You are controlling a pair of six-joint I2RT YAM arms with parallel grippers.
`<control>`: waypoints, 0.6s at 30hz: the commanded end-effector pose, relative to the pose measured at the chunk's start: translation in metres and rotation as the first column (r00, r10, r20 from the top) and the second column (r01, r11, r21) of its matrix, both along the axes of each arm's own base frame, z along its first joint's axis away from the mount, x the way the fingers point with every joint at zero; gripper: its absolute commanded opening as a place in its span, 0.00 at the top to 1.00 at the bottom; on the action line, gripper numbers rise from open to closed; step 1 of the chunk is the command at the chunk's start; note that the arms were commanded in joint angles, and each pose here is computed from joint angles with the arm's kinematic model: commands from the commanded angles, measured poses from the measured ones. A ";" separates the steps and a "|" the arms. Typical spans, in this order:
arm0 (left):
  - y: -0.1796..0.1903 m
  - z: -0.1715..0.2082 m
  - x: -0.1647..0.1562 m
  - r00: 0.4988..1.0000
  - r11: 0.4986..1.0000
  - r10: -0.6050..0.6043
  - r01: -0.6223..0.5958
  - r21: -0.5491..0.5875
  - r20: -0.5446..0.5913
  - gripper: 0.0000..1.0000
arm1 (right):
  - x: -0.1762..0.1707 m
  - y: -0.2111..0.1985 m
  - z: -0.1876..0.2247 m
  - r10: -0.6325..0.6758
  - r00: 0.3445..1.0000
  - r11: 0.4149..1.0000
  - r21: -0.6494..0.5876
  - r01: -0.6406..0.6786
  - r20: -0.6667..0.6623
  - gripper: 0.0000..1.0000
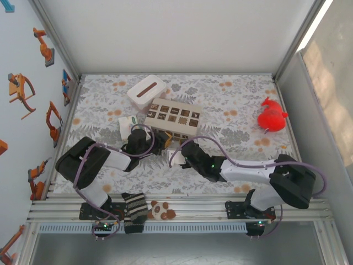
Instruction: Unlock a padlock with a key
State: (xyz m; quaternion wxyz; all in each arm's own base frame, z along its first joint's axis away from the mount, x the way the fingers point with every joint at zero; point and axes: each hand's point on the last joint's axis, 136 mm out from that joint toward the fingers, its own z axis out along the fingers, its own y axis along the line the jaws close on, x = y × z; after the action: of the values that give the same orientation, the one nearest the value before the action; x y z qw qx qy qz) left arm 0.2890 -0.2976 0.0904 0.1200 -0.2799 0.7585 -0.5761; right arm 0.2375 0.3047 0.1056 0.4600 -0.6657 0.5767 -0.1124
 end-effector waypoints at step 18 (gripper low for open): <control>-0.007 0.052 0.006 0.999 0.999 -0.033 0.033 -0.032 0.015 1.00 | 0.037 0.027 0.022 0.095 0.995 0.993 0.061 -0.096 0.032 0.64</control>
State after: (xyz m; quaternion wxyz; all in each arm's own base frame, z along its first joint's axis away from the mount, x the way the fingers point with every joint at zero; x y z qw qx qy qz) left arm 0.2908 -0.2995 0.1100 0.1066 -0.2842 0.7653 -0.5676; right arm 0.2703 0.3220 0.1188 0.4835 -0.6730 0.5514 -0.0965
